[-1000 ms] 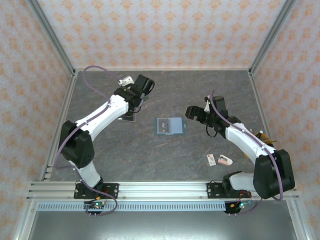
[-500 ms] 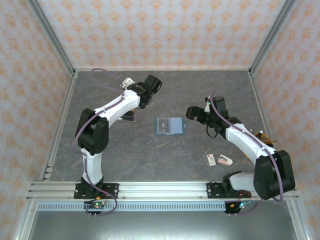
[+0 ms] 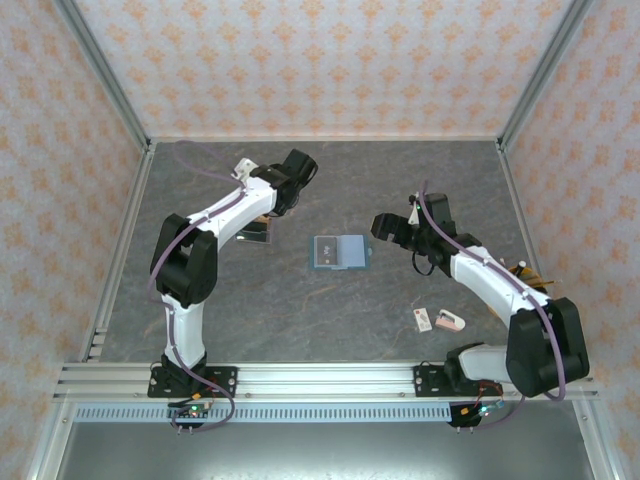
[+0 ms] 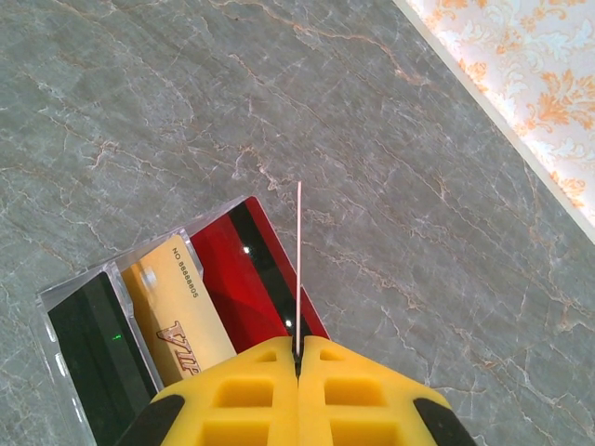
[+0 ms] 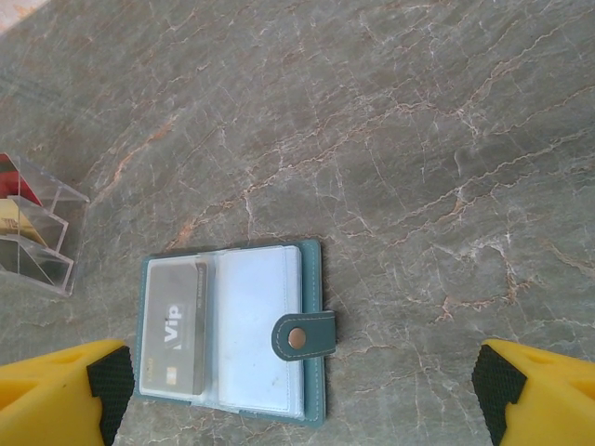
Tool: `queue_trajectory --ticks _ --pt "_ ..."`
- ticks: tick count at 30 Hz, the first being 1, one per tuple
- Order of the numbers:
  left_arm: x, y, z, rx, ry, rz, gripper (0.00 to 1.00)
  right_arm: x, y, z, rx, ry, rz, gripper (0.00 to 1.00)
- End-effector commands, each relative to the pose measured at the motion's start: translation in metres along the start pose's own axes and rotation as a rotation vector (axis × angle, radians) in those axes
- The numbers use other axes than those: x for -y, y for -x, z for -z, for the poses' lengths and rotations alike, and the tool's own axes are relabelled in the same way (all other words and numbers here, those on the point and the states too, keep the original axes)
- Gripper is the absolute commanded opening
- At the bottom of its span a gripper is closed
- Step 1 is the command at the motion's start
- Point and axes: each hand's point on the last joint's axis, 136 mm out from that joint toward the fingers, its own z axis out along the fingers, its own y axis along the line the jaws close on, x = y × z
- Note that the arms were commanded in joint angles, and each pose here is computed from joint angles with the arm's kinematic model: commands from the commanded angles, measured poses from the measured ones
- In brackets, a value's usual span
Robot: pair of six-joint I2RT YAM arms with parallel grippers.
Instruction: Take the credit cards out of the card holder
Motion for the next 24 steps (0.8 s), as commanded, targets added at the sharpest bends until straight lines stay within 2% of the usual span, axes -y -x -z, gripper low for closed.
queue_trajectory --ticks 1,16,24 --pt "-0.009 0.005 -0.006 0.052 0.033 0.017 0.00 -0.002 0.001 -0.001 -0.005 0.005 0.000 0.95" --pt "-0.009 -0.013 -0.020 0.012 0.048 0.011 0.00 -0.003 0.001 0.000 -0.008 0.007 0.003 0.95" --pt "0.006 -0.028 -0.020 -0.080 -0.011 -0.031 0.00 -0.002 0.001 0.000 -0.007 0.004 0.002 0.95"
